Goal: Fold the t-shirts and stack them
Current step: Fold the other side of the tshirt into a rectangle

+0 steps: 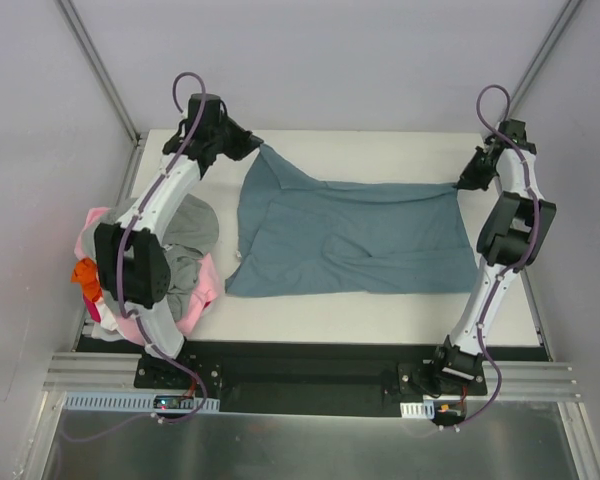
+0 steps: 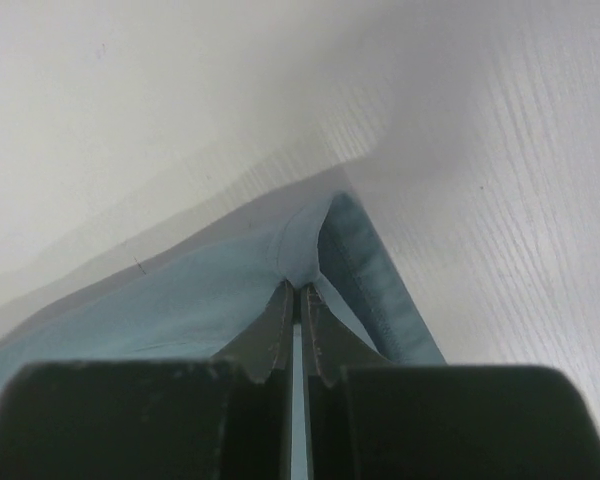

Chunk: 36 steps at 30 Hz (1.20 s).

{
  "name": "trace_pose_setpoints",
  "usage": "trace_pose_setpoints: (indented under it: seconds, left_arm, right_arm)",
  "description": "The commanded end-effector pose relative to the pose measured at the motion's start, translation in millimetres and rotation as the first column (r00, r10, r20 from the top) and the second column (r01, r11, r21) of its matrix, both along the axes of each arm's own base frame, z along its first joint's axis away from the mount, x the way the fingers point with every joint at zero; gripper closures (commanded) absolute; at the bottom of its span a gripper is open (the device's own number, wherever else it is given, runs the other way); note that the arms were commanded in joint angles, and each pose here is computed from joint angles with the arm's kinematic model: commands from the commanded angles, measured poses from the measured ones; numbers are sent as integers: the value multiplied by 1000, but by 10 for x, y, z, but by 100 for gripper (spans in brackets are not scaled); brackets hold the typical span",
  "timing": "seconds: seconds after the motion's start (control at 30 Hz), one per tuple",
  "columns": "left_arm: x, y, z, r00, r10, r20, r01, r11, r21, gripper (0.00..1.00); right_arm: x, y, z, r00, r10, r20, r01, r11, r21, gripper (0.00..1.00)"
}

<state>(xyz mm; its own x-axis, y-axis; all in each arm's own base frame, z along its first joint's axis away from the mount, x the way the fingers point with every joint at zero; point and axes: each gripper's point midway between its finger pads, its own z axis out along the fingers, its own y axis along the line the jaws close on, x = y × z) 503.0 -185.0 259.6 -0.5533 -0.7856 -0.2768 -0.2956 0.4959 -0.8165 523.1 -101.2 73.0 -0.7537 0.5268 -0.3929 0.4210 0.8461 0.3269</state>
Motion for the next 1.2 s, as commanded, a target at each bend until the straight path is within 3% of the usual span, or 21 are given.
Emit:
trace_pose_setpoints:
  seconds: [0.0,0.17,0.4,0.8,1.0,1.17]
  left_arm:
    - [-570,76,484,997,-3,73,7,999,-52,100]
    - [-1051,3,442,998,-29,50,33,997,-69,100]
    - [-1532,-76,-4,998,-37,-44,35,999,-41,100]
    - [-1922,201,-512,992,48,-120,-44,999,32,100]
    - [-2047,281,-552,988,76,-135,-72,997,34,100]
    - [-2054,316,-338,994,74,-84,-71,997,44,100]
  right_arm:
    - [-131,-121,542,997,4,72,1,998,-68,99]
    - [-330,-164,570,999,2,35,1,995,-97,99]
    - [-661,-231,572,1000,-13,-28,9,991,-134,99]
    - [-1220,-94,443,987,-6,-161,-11,995,-101,99]
    - [-1288,-97,537,985,-5,-171,-14,994,-109,99]
    - [-1306,-89,621,986,-3,-165,-16,994,-110,99]
